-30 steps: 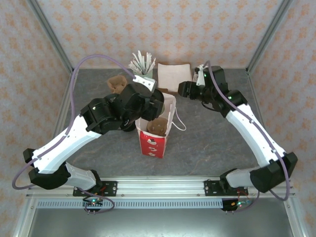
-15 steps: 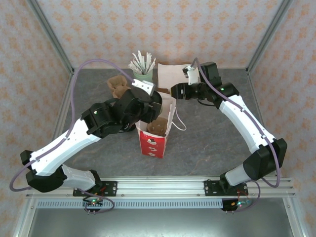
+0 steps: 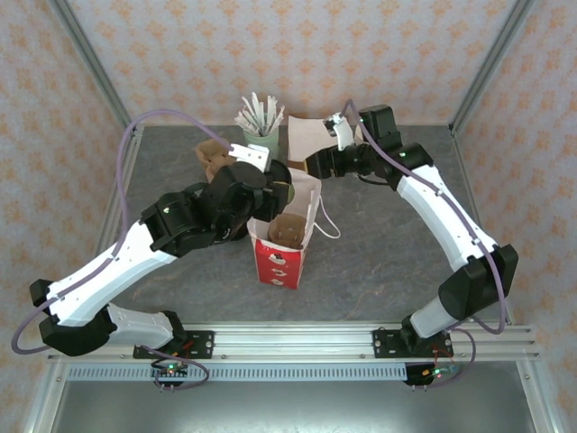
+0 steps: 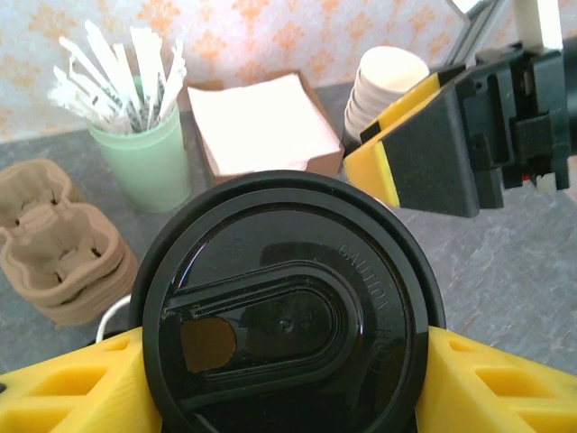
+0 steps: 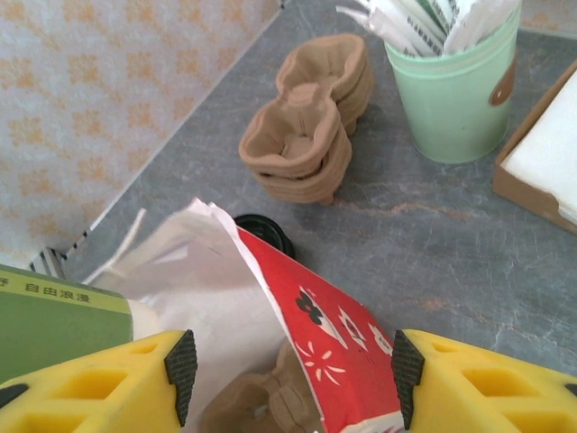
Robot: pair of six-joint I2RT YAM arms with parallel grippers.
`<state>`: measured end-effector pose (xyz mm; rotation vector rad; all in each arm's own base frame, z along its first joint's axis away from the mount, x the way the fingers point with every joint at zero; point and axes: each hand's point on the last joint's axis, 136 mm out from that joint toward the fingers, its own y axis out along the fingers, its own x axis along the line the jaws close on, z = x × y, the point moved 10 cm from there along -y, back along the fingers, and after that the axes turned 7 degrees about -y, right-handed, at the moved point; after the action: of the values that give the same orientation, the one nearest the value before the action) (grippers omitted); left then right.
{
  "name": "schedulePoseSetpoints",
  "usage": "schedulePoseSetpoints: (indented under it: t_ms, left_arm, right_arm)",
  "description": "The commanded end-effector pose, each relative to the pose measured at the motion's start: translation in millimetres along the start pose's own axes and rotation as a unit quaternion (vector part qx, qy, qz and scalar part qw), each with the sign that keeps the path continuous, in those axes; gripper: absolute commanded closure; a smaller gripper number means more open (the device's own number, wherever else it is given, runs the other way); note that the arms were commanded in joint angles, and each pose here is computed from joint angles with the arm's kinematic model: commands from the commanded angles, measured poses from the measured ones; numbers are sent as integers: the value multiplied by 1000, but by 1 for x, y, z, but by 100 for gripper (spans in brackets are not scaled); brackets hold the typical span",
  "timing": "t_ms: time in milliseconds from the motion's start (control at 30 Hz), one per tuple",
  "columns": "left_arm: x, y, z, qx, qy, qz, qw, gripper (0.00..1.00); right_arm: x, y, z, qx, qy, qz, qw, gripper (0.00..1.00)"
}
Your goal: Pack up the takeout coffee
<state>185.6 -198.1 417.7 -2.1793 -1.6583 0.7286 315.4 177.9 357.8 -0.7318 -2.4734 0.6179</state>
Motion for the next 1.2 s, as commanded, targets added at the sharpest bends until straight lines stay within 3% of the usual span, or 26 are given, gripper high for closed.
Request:
schedulePoseSetpoints:
  t_ms: [0,467,567,733,800,1167]
  left_arm:
    - [1,11,7,5,-28,-17,999,35]
    - [-5,23,11,13,-24,-21,999,35]
    - [-5,21,11,13,-22,-19,999,36]
    - [-4,21,14,23,-9,-15,1000,36]
    - [-4,22,16,26,-2,-13,1000,36]
    - [-1,22,22,25,-1,-5,1000,36]
  right_arm:
    - [3,0,-4,14,-39,-18,999,38]
    - [5,35,10,48,-75,-99,991,42]
    - [5,39,12,59,-80,-100,990,50]
    - [8,36,3,52,-98,-104,988,84]
    - [13,32,-2,46,-109,-107,987,93]
    - [45,16,-5,-1,-163,-101,981,98]
